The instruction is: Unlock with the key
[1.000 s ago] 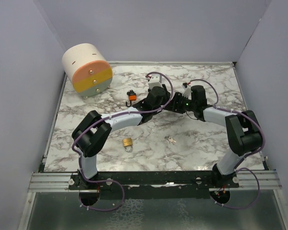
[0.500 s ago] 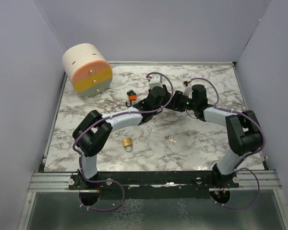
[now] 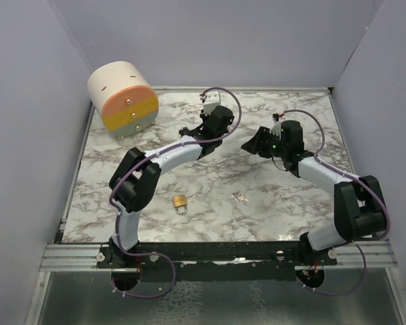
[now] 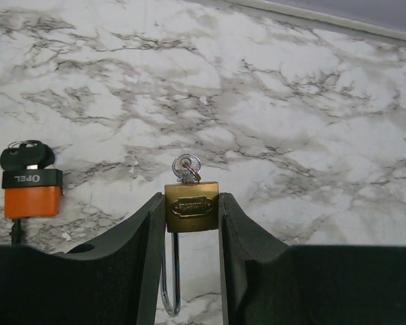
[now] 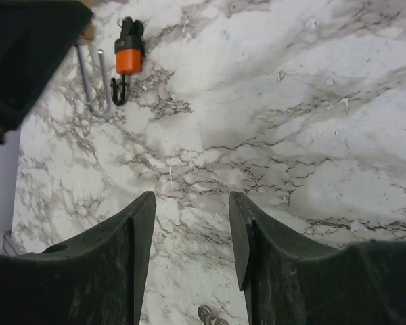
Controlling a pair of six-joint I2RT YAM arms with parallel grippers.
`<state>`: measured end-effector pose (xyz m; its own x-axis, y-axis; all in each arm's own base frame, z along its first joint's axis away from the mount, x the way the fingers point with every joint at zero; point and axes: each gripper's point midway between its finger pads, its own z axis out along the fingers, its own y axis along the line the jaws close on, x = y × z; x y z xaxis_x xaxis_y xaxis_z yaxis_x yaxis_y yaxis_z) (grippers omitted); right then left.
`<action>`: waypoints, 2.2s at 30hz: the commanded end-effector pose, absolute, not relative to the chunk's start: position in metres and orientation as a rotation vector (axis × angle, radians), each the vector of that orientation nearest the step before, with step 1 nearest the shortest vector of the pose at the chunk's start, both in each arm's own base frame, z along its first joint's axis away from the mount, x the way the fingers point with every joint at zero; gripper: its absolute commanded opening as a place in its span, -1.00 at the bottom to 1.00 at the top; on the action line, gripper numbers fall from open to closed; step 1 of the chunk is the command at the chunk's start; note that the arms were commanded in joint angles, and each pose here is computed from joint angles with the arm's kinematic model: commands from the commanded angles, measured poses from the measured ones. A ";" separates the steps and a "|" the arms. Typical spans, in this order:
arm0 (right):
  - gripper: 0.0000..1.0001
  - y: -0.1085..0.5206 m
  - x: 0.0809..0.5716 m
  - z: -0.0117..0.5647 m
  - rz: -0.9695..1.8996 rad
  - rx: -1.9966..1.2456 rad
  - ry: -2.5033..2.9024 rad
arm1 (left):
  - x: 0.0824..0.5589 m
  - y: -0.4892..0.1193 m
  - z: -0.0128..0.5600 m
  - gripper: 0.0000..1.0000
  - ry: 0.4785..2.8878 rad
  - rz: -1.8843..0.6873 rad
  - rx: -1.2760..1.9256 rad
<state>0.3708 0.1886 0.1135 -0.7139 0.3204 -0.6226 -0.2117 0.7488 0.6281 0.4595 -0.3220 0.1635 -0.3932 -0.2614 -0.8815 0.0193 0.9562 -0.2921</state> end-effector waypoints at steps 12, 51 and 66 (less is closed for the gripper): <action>-0.03 0.170 0.372 0.162 0.808 0.036 2.048 | 0.496 -0.273 0.074 -1.00 2.099 0.200 -0.113; 0.80 0.173 0.357 0.162 0.808 -0.130 2.026 | 0.492 -0.293 0.163 0.98 1.988 -0.218 -0.071; 0.72 0.180 0.269 0.092 0.686 -0.213 2.422 | 0.325 -0.240 0.160 0.84 2.114 -0.582 -0.070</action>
